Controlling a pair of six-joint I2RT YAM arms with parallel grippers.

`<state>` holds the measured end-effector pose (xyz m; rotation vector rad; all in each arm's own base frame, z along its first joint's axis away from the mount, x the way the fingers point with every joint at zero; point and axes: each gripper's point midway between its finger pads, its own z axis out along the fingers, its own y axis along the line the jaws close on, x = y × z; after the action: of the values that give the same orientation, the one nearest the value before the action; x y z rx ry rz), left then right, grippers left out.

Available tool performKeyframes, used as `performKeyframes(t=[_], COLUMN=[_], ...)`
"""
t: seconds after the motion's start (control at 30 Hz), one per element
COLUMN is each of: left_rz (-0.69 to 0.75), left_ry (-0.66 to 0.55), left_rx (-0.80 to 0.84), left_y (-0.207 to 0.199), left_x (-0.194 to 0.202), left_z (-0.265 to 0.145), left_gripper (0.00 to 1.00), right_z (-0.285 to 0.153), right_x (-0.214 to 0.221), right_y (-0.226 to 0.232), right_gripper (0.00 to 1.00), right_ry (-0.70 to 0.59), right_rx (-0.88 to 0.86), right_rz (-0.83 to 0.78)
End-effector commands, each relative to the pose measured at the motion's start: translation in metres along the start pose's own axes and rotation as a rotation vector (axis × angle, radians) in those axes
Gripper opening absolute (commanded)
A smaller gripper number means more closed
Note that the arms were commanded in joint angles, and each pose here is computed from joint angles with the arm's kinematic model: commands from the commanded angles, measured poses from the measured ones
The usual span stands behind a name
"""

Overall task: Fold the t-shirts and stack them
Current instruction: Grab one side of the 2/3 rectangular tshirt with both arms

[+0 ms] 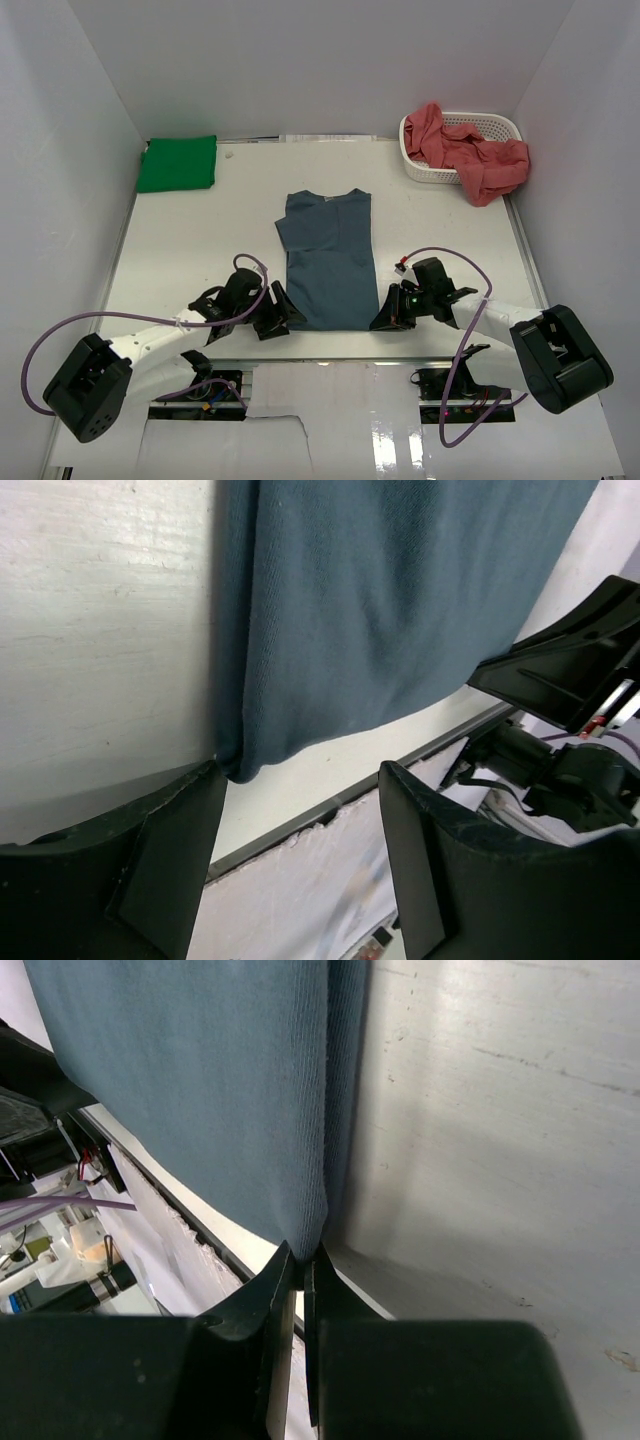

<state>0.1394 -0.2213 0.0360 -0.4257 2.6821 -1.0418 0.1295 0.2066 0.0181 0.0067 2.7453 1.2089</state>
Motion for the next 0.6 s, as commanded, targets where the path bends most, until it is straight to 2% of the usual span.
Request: performKeyframes(t=[0.0,0.2,0.37,0.57], left_rz=[-0.050,-0.092,-0.136,-0.187], left_ry=[0.026,0.020,0.025,-0.024], left_rx=[-0.137,-0.174,-0.210,-0.266], left_y=[0.048,0.064,0.075,0.093], left_x=[0.016,0.021,0.026,0.024], left_z=[0.004,0.005,0.005,0.004], left_gripper=[0.74,0.66,0.65,0.66], right_z=[-0.001,0.000,-0.001,-0.001], right_x=[-0.012,-0.012,-0.012,-0.013], right_y=[0.007,0.007,0.007,0.008], right_gripper=[0.08,0.08,0.08,0.08], right_ry=[-0.028,-0.026,-0.027,-0.028], right_rx=[-0.003,-0.004,-0.004,-0.009], right_rz=[-0.028,-0.031,-0.030,-0.035])
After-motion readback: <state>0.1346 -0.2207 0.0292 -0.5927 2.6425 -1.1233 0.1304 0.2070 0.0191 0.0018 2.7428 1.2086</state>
